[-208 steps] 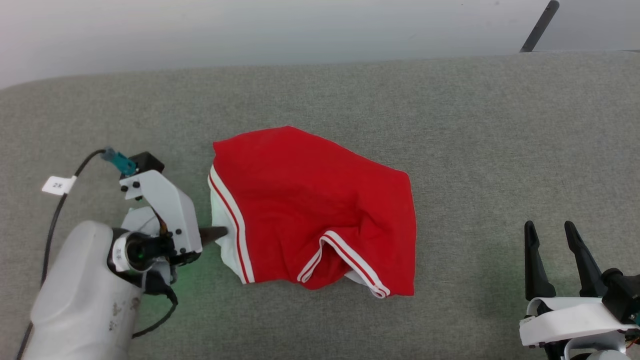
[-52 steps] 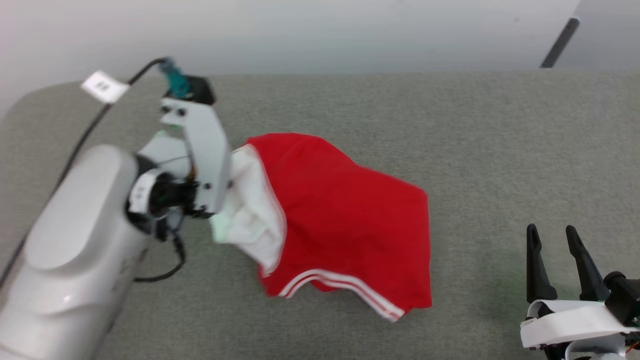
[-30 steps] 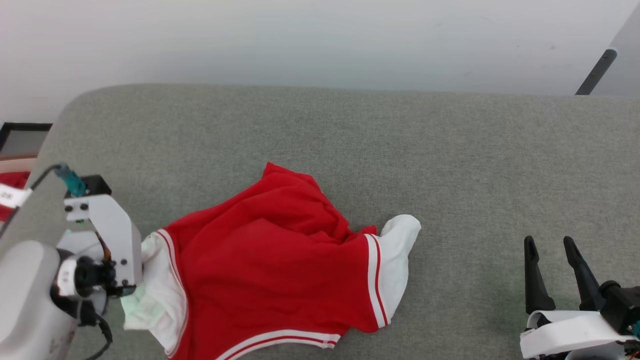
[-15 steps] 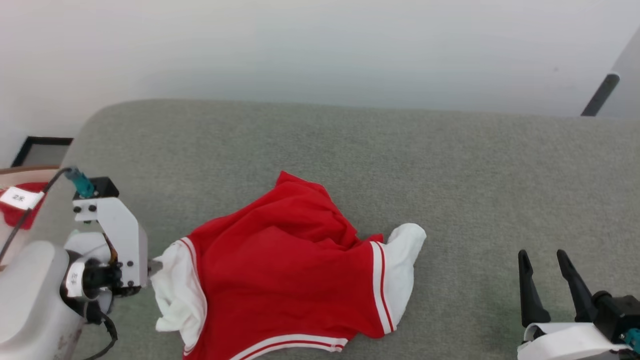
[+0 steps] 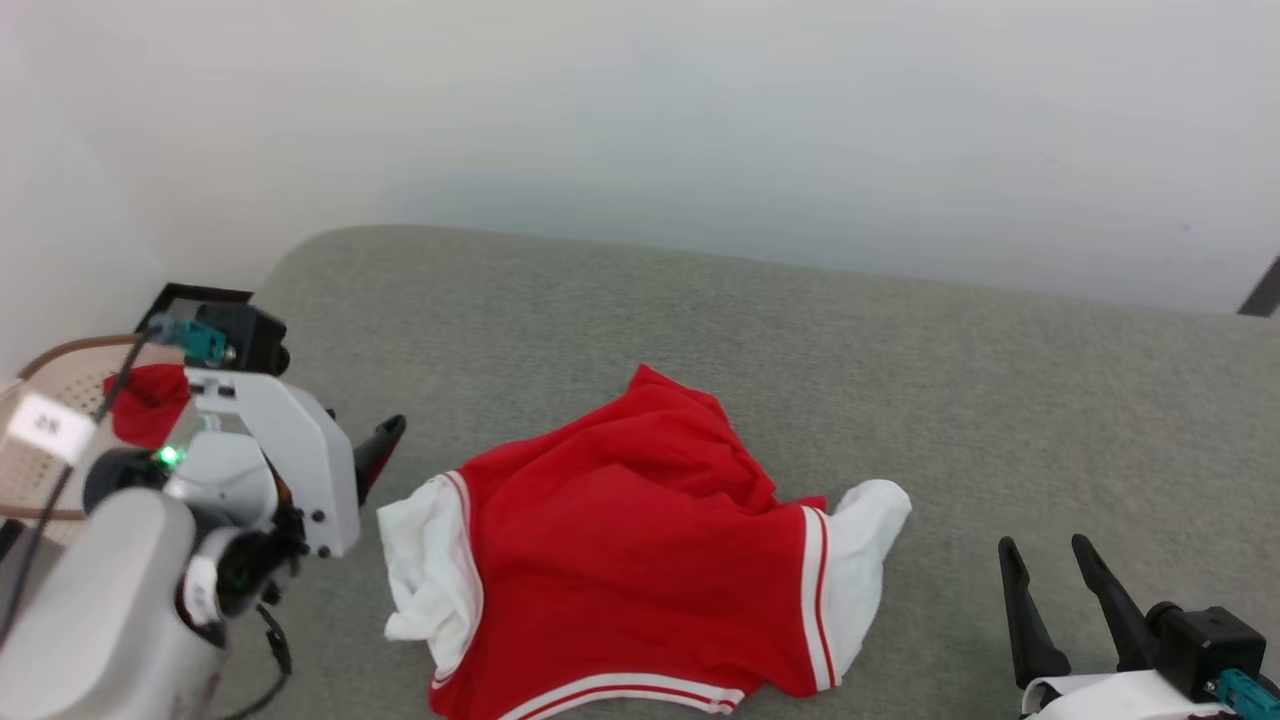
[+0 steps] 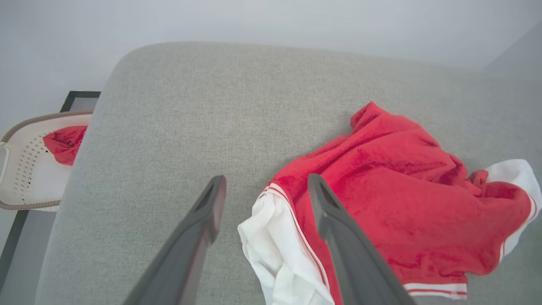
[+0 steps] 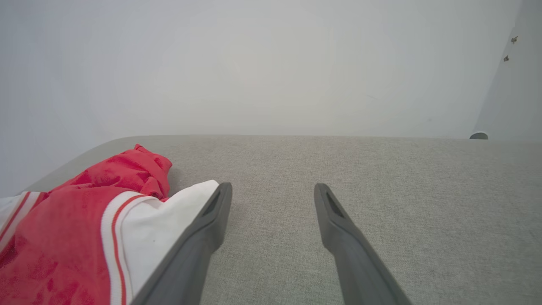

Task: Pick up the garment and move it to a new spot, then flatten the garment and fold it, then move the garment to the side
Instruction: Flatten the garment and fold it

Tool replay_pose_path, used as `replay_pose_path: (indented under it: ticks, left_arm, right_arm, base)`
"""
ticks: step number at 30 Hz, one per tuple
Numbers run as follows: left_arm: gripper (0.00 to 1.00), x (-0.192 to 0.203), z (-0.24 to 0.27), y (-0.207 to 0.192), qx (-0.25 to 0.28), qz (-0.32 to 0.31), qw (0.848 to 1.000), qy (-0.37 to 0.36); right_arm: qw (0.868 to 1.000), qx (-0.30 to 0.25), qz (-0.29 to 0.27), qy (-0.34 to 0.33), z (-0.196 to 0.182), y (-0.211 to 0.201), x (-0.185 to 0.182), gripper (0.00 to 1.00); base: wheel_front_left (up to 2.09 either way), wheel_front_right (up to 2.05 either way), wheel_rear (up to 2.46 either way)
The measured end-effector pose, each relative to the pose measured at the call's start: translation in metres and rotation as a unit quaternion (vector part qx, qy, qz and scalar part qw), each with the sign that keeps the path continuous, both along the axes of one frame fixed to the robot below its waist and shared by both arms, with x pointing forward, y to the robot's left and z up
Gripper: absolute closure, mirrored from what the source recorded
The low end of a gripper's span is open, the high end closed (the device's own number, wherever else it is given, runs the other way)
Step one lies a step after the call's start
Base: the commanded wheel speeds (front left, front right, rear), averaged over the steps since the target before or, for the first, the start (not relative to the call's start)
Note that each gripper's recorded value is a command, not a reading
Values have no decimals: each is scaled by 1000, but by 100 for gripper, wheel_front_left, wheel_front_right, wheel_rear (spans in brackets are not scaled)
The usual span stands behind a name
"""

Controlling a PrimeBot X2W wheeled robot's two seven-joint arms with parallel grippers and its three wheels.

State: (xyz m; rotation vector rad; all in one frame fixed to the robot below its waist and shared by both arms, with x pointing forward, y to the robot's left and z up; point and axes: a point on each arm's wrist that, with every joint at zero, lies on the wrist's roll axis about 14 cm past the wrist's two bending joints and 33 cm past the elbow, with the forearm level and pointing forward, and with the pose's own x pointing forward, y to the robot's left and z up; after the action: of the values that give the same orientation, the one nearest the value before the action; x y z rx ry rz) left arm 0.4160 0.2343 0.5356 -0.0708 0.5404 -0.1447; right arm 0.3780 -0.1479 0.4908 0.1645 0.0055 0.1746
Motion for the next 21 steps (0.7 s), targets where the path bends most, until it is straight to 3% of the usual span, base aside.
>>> replay_pose_path:
  ticks: [11,21]
  left_arm:
    - [0,-24,17,13,-32,42,984,-171]
    - [0,-55,2,28,-51,102,962,-247]
  right_arm:
    - [999,-3,50,12,1,29,1,0]
    - [987,-17,107,116,-26,49,4,0]
  base:
    - [0,0,0]
    - [0,0,0]
